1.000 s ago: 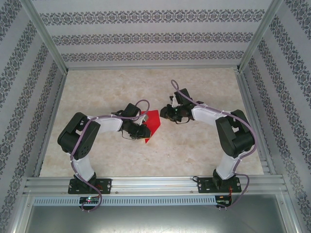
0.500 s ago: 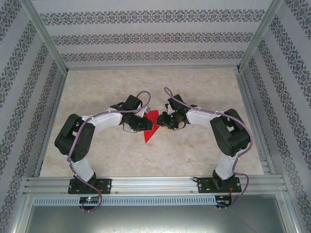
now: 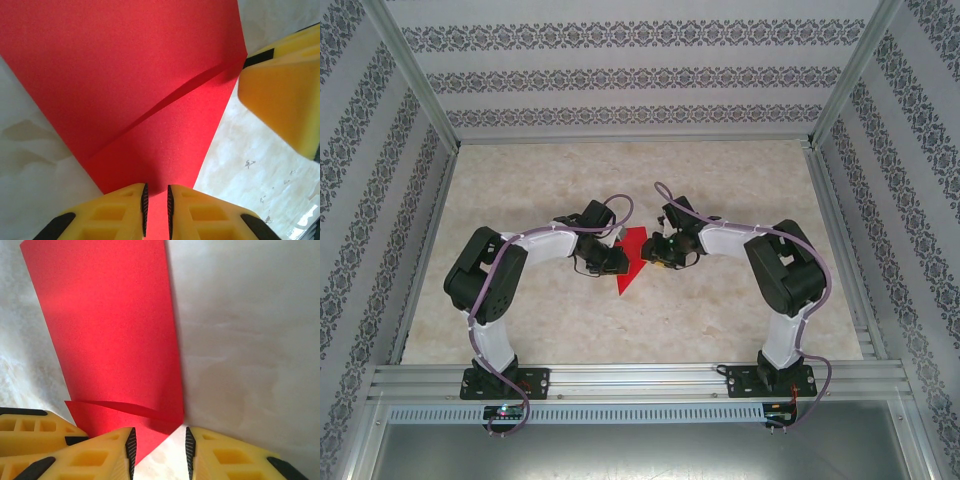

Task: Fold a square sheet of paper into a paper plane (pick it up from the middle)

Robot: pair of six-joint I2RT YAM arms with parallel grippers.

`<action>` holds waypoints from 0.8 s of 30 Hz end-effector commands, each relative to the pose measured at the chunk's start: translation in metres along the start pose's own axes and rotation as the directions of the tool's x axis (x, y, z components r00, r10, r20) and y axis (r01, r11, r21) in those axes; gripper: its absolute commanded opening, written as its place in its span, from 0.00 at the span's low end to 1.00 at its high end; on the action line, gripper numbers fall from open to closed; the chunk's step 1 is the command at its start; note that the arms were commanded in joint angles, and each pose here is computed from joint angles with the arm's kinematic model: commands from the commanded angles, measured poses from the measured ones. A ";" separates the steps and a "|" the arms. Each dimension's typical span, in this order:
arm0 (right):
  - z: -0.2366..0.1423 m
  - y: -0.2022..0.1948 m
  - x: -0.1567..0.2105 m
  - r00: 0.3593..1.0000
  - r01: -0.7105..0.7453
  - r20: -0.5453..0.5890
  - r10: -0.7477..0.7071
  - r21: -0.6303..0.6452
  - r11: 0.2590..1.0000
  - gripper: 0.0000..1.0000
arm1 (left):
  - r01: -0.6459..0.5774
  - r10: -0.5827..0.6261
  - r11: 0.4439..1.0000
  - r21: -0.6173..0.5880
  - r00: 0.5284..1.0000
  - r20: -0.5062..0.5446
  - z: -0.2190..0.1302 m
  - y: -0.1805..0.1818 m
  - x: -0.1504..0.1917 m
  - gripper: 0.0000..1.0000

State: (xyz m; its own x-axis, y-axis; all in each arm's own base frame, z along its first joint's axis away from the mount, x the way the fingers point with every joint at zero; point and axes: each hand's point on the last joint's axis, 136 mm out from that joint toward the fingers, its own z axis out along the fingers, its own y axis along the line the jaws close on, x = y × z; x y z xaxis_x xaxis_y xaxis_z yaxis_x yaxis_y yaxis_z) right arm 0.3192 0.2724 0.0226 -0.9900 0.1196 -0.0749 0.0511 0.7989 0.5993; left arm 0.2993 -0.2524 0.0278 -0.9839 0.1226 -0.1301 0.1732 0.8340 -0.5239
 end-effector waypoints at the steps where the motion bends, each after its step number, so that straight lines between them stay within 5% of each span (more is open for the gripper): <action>1: 0.007 0.013 0.000 1.000 0.008 -0.017 -0.008 -0.030 1.000 0.33 | -0.011 0.011 1.000 -0.024 1.000 0.001 -0.006 0.006 -0.005 0.21; 24: 0.002 0.039 0.003 1.000 -0.004 -0.017 0.002 -0.151 0.989 0.24 | 0.013 -0.013 1.000 0.026 1.000 -0.007 -0.003 0.007 -0.004 0.20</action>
State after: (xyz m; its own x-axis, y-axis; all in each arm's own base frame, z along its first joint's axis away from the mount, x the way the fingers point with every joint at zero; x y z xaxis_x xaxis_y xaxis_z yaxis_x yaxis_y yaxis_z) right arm 0.3246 0.2991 0.0398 -0.9897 0.1273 -0.0647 0.0468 0.7170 0.6955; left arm 0.3038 -0.2457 0.0277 -0.9875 0.1024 -0.1201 0.1514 0.8304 -0.5362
